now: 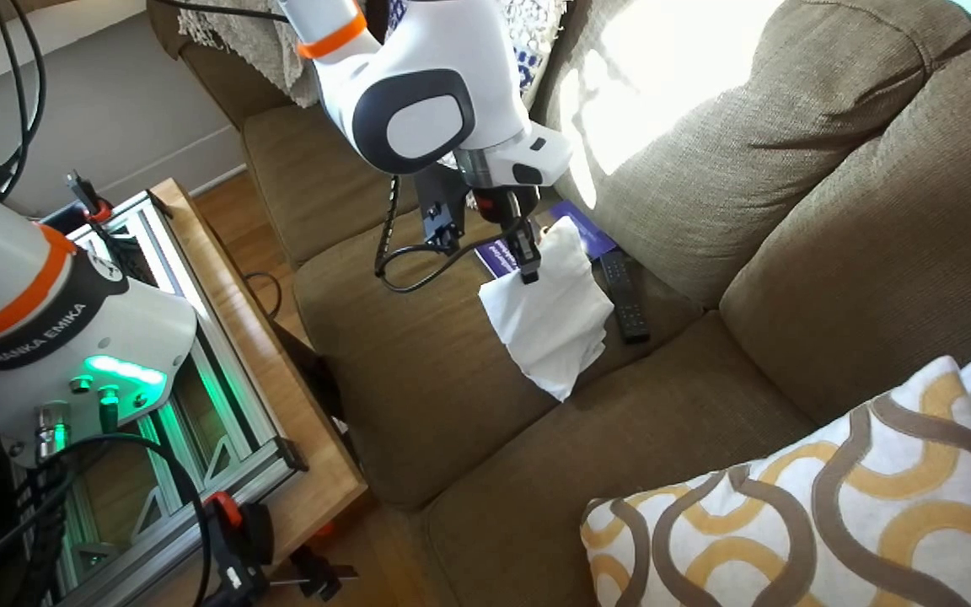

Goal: Fold the white towel from left to right then place it on the backrest of the sofa.

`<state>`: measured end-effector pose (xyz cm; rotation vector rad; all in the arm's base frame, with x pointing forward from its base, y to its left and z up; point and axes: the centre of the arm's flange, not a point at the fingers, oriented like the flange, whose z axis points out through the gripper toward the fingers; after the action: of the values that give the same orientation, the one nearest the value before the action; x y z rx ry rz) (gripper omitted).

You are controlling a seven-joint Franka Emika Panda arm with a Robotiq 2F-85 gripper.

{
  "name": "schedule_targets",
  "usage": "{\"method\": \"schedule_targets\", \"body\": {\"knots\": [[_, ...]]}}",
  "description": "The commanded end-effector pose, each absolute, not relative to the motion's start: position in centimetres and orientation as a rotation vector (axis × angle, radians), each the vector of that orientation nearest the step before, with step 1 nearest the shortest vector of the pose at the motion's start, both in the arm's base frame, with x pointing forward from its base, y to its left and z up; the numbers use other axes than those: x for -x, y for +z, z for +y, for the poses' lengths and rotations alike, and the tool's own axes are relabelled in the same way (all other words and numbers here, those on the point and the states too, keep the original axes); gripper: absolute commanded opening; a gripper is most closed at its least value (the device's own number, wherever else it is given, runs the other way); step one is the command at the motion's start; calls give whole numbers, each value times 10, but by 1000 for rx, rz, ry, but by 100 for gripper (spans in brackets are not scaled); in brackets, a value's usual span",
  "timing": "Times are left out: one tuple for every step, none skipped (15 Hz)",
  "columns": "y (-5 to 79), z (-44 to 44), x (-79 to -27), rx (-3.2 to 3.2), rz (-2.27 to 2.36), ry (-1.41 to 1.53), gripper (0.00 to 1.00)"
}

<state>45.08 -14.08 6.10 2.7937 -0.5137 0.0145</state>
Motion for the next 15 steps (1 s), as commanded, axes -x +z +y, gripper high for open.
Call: {"method": "schedule_targets", "body": {"knots": [[89,-149,-450,-2807,-528,103,2],[97,-152,-450,-2804,-536,130,2],[108,-157,-450,-2811,-555,149,2],[119,-160,-450,-2818,-570,166,2],[129,-164,-451,-2822,-578,186,2],[140,-168,-451,-2829,-596,198,2],[151,-171,-452,-2838,-609,218,2],[163,-173,-452,-2845,-633,231,2],[174,-174,-453,-2846,-663,254,2],[186,-178,-455,-2847,-700,270,2],[197,-179,-457,-2831,-733,299,2],[211,-183,-461,-2852,-770,301,2],[223,-187,-464,-2854,-796,319,2],[236,-188,-467,-2863,-828,320,2],[249,-193,-471,-2868,-874,326,2]]}}
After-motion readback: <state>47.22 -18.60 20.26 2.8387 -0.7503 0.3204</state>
